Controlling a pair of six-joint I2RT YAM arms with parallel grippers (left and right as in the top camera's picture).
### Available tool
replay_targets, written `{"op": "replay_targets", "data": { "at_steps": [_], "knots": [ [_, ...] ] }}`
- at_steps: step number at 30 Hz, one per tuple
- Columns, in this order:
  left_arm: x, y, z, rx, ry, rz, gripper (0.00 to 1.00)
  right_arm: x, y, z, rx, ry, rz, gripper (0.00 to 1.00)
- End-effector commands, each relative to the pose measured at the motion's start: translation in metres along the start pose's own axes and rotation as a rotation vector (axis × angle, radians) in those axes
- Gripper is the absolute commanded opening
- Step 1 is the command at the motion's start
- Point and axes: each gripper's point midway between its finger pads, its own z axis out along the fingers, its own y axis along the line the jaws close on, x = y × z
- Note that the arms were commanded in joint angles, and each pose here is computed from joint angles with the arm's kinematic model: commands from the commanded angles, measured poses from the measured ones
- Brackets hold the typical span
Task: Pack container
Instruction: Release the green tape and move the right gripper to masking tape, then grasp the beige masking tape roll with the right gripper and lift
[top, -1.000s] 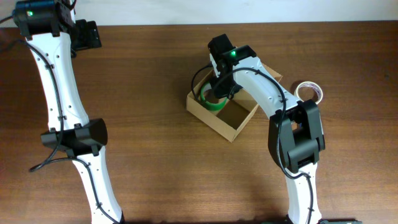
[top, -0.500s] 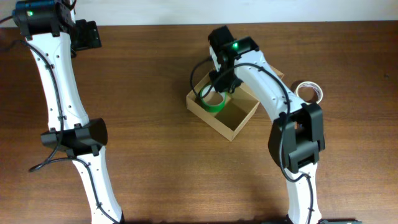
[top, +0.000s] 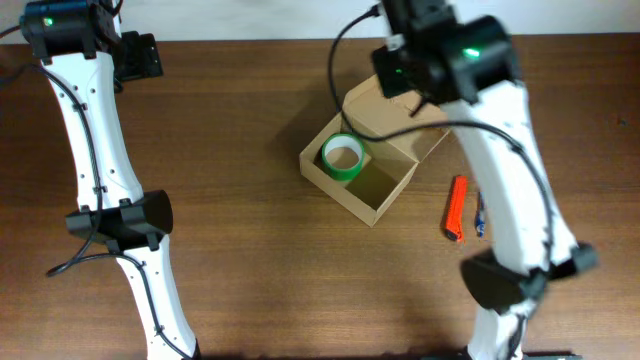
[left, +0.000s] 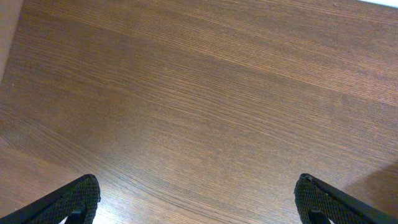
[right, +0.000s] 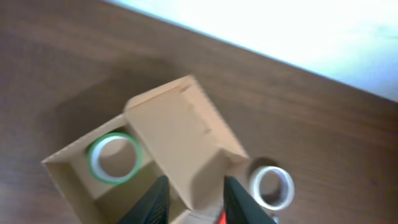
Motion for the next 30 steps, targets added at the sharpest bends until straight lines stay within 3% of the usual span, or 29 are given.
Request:
{"op": "replay_targets", "data": {
  "at_steps": [1, 7, 9, 12, 17, 22, 30],
  "knots": [
    [0.000, 0.000, -0.003, 0.007, -0.003, 0.004, 1.00, 0.017, -0.070, -0.030, 0.153, -0.032, 0.097, 0.33],
    [0.000, 0.000, -0.003, 0.007, -0.003, 0.004, 1.00, 0.081, -0.177, -0.035, 0.342, 0.003, 0.390, 0.45],
    [0.000, 0.000, -0.003, 0.007, -0.003, 0.004, 1.00, 0.149, -0.212, 0.009, 0.282, 0.177, 0.659, 0.45],
    [0.000, 0.000, -0.003, 0.007, -0.003, 0.004, 1.00, 0.197, -0.222, 0.053, 0.240, 0.315, 0.810, 0.46],
    [0.000, 0.000, -0.003, 0.007, -0.003, 0.004, 1.00, 0.261, -0.221, 0.118, 0.209, 0.506, 0.900, 0.47],
    [0.000, 0.000, -0.003, 0.007, -0.003, 0.004, 1.00, 0.284, -0.205, 0.169, 0.140, 0.576, 0.924, 0.47],
    [0.000, 0.000, -0.003, 0.007, -0.003, 0.004, 1.00, 0.281, -0.194, 0.212, 0.085, 0.549, 0.945, 0.47]
  ]
}}
